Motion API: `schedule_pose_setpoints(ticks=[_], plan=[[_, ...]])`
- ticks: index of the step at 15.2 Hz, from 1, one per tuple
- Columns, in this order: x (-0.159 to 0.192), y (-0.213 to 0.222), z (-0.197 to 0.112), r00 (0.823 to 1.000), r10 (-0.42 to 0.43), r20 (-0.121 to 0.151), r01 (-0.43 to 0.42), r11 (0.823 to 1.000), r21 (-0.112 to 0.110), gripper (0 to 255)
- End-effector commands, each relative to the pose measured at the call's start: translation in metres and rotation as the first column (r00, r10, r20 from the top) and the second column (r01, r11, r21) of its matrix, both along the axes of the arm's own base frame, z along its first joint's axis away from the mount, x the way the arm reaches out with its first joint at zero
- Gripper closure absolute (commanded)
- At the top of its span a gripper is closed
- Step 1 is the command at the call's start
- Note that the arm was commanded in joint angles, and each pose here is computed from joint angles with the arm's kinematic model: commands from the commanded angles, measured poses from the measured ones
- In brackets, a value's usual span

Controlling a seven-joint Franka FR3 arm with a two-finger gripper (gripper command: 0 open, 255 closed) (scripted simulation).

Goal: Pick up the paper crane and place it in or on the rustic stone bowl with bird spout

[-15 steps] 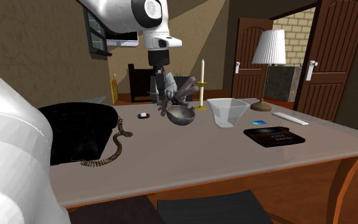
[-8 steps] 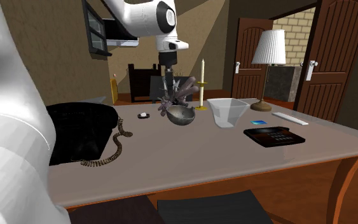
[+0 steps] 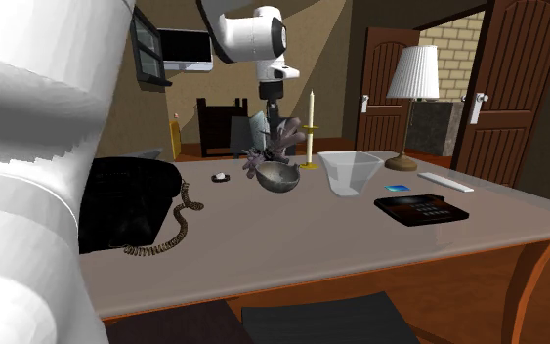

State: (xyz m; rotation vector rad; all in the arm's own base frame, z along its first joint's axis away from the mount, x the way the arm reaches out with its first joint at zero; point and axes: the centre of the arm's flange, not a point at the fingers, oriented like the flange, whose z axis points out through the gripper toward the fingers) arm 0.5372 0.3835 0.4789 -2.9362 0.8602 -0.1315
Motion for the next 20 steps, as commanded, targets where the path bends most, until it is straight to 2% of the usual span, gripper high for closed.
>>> schedule_pose_setpoints(ticks=[1, 4, 17, 20], plan=[[0.021, 0.017, -0.002, 1.000, -0.003, 0.000, 0.003, 1.000, -0.002, 255], [0.052, 0.038, -0.002, 1.000, -0.003, 0.000, 0.003, 1.000, -0.002, 255], [0.052, 0.038, -0.074, 1.000, -0.003, 0.000, 0.003, 1.000, -0.003, 255], [0.052, 0.038, -0.074, 1.000, -0.003, 0.000, 0.003, 1.000, -0.002, 255]])
